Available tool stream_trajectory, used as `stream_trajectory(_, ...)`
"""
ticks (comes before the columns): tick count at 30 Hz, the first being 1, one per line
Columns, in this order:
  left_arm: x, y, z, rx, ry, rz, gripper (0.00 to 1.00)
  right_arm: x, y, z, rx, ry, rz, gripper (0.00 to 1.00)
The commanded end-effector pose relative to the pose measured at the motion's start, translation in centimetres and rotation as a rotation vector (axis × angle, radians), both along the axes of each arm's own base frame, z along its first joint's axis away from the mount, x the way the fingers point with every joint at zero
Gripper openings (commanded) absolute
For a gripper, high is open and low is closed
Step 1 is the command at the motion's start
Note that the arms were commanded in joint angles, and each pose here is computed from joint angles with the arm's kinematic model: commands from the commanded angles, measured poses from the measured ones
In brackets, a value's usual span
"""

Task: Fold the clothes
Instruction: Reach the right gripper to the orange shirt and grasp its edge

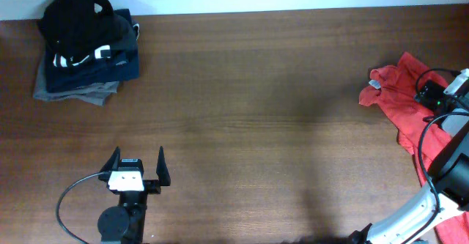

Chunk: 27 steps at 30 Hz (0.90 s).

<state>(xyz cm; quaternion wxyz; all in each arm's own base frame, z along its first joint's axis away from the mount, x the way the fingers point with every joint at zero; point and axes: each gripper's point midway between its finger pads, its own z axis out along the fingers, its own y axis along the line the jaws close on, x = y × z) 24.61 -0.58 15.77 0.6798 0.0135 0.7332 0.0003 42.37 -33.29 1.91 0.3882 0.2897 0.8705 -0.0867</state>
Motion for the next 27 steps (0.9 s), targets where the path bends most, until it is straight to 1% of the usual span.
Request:
stream_trajectory(1, 0.0, 0.2, -0.1, -0.002, 0.003, 0.009, 0.99, 0.6, -0.2, -0.3, 0.018, -0.022, -0.012, 0.89)
stream_trajectory(6, 0.0, 0.2, -0.1, -0.002, 0.003, 0.009, 0.99, 0.5, -0.1, -0.9, 0.029, -0.014, -0.015, 0.79)
stream_trajectory(9, 0.0, 0.2, -0.1, -0.002, 0.003, 0.009, 0.99, 0.5, -0.1, -1.0, 0.042, -0.02, -0.028, 0.63)
stream_trajectory(12, 0.0, 0.2, -0.1, -0.002, 0.003, 0.009, 0.99, 0.6, -0.2, -0.9, 0.038, -0.025, -0.028, 0.45)
stream_trajectory(14, 0.0, 0.2, -0.1, -0.002, 0.003, 0.009, 0.99, 0.8, -0.3, -0.5, 0.028, -0.037, -0.028, 0.36)
stream_trajectory(16, 0.0, 0.2, -0.1, -0.002, 0.003, 0.009, 0.99, 1.2, -0.6, 0.2, 0.021, -0.049, -0.023, 0.29)
stream_trajectory(20, 0.0, 0.2, -0.1, -0.002, 0.003, 0.009, 0.99, 2.8, -0.6, 3.0, 0.034, -0.097, 0.022, 0.07)
stream_trajectory(21, 0.0, 0.2, -0.1, -0.002, 0.003, 0.009, 0.99, 3.3, -0.4, 3.9, 0.045, -0.112, 0.043, 0.04)
stream_trajectory(27, 0.0, 0.2, -0.1, -0.002, 0.003, 0.009, 0.99, 5.9, 1.8, 9.2, 0.132, -0.193, 0.187, 0.04)
